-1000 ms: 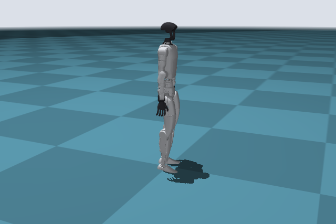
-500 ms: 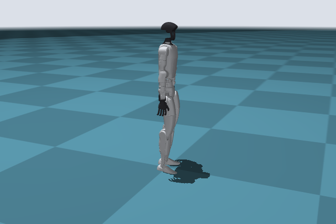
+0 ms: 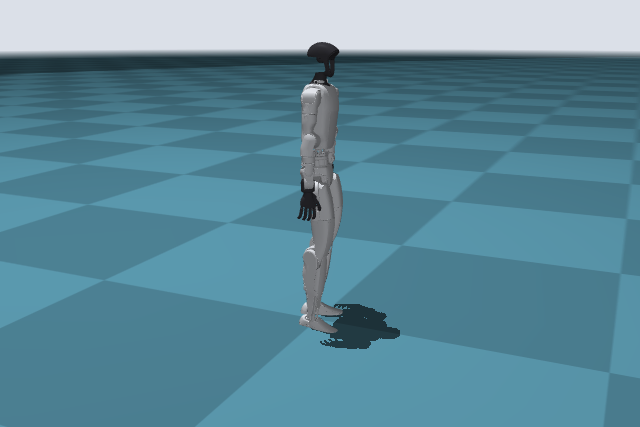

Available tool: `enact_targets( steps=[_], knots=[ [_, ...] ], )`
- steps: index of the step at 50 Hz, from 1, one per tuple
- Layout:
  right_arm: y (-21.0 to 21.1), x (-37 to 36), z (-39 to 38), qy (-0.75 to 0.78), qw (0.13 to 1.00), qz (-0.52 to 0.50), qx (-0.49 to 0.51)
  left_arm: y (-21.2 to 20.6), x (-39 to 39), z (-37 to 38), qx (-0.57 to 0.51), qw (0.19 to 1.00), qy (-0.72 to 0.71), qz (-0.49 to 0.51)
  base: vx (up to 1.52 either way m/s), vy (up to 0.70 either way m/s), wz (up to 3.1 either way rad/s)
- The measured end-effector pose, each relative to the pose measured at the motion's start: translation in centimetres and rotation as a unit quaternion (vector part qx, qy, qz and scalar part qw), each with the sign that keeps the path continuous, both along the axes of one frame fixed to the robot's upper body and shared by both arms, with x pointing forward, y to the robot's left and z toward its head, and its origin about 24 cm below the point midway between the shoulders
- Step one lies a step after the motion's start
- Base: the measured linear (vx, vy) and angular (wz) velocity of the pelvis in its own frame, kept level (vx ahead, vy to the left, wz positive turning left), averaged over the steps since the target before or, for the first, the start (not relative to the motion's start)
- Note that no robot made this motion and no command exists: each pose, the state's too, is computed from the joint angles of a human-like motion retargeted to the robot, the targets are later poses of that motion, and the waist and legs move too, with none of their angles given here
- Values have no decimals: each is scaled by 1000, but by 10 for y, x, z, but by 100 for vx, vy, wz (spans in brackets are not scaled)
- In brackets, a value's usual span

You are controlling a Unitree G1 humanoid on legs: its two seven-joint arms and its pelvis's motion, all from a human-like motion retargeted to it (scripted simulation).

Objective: Upper body actions

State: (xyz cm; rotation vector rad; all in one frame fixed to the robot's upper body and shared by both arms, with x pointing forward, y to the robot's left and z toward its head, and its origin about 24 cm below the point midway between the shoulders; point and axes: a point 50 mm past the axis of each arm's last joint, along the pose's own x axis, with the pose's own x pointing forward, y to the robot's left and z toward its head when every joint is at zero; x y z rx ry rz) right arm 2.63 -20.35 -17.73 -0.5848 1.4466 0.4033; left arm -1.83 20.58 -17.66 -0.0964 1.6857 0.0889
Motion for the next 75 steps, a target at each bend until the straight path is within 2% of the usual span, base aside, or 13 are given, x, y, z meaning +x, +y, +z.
enact_targets(
  steps=[37,50,65,75],
  knots=[
    [-1,1,0,-3,1000,-2,1,-7,4,-1,-7,1000,-10,1,0,0,0],
    [6,28,1,-51,998,48,7,3,-4,1,1,999,-5,34,-5,-3,-39],
    [-7,-16,1,26,999,15,-22,-3,2,-1,-5,998,-17,62,3,-10,25],
    [-12,11,2,-35,999,-6,-29,-5,6,-1,-14,1000,-21,1,-5,-10,4]
  ],
)
